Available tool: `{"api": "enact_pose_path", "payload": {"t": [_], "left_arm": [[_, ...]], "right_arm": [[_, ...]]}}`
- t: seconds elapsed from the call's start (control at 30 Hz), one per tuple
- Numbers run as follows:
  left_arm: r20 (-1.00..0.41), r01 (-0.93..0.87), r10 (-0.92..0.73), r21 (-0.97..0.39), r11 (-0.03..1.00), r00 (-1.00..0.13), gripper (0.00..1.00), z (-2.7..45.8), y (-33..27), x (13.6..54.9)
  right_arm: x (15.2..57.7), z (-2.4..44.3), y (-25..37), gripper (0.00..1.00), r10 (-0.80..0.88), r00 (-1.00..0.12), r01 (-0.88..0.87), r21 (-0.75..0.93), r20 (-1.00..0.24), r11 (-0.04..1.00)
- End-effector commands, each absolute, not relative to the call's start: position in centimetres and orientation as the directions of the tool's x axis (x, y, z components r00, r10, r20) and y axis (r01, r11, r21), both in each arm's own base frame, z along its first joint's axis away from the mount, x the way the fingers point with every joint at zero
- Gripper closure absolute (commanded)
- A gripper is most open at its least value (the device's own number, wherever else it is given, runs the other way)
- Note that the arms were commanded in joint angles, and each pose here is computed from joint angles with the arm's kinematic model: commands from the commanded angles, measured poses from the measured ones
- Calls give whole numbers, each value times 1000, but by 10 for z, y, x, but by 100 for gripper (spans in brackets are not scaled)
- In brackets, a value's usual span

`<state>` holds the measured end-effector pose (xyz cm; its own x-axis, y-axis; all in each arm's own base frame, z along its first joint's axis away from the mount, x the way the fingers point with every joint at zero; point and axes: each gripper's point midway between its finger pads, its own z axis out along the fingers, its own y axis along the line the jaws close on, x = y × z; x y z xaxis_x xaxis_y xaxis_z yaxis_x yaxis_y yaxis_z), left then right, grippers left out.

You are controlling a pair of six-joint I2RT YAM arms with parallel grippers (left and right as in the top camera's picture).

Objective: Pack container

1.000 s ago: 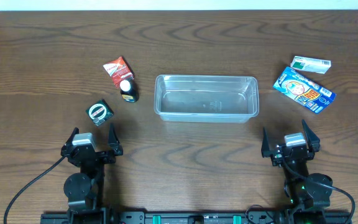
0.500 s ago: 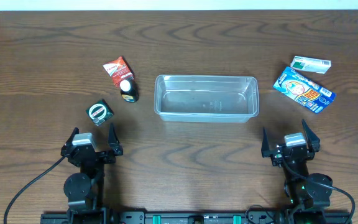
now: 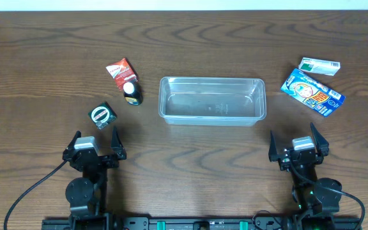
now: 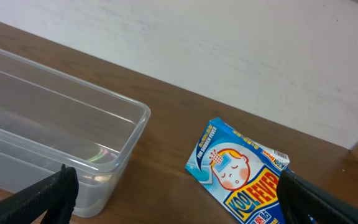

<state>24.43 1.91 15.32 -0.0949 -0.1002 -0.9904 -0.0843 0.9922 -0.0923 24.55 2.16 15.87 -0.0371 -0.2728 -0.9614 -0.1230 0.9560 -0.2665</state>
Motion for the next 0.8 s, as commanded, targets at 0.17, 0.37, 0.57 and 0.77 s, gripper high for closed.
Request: {"api": "enact_pose_path", "payload": {"t": [0.17,0.37,0.57,0.77], "left_arm": [[-985,-93,-95,-82,992,-144,2,137,20,243],[-985,-92,-95,-82,992,-144,2,137,20,243],[-985,-93,-95,-82,992,-144,2,137,20,243],[-985,-93,-95,-82,992,-144,2,137,20,243]], "right_arm": [[246,158,18,1,-260,-45,-104,-255,-964,961],[246,158,18,1,-260,-45,-104,-254,-965,961],[246,158,18,1,-260,-45,-104,-254,-965,961],[245,158,19,1,-260,-41,-109,-254,-965,961]]}}
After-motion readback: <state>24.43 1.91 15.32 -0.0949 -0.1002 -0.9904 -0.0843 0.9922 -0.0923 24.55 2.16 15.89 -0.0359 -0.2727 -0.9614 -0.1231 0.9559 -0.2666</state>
